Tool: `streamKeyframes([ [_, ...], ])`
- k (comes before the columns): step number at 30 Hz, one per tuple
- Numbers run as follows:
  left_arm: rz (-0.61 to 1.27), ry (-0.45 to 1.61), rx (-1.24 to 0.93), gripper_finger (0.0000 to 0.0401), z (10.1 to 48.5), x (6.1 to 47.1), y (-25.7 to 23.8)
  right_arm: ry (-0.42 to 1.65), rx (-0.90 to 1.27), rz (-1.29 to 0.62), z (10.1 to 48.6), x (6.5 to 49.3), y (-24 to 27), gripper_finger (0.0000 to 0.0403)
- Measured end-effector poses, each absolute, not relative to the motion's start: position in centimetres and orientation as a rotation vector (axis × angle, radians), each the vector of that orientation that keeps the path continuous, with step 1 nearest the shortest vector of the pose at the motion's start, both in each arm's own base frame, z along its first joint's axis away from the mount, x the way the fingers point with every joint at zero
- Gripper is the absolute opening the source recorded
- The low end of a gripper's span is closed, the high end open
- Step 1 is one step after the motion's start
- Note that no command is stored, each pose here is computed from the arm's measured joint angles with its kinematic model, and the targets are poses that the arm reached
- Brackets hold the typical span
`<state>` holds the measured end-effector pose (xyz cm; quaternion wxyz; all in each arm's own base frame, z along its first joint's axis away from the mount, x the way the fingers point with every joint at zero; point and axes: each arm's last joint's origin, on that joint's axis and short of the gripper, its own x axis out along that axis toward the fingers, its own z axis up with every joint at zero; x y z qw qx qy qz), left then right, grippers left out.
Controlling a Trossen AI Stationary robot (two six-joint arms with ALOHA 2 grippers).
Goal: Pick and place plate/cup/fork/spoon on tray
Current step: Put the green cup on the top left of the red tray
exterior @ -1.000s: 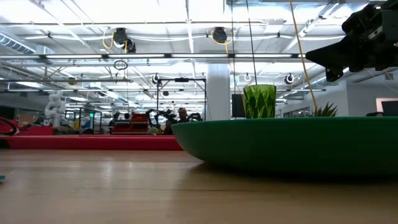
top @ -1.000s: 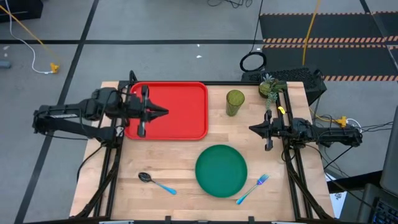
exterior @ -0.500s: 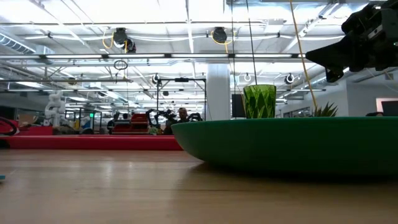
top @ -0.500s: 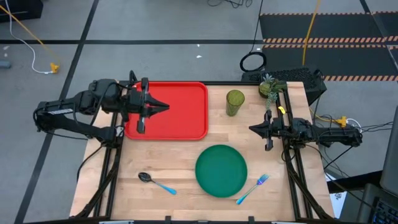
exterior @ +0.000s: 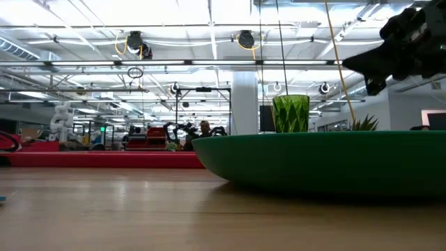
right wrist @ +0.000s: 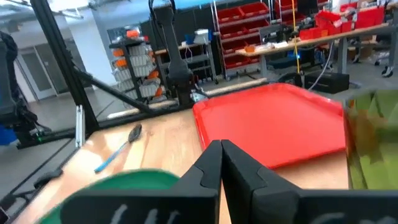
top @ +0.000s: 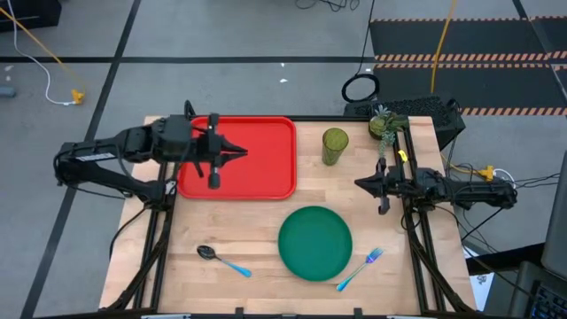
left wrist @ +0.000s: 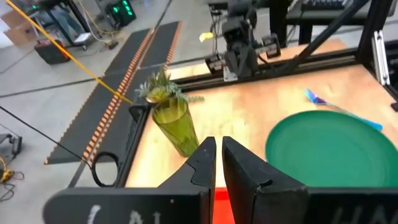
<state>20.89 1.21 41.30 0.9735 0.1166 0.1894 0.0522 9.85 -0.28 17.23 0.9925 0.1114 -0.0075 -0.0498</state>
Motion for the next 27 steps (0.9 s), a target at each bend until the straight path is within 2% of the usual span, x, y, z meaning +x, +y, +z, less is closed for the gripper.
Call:
streamKeyframes([
  [3,0.105,0.389,0.239,0.0033,41.1,21.3,1.2,-0.044,0.201,-0.098,19.6,9.6,-0.3,0.0000],
  [17,0.106,0.391,0.236,0.0033,41.0,21.7,1.3,0.174,0.016,-0.108,29.2,10.8,-0.3,0.0000],
  [27,0.106,0.391,0.231,0.0033,41.0,21.7,1.3,0.369,-0.028,-0.104,32.8,13.1,-0.3,0.0000],
])
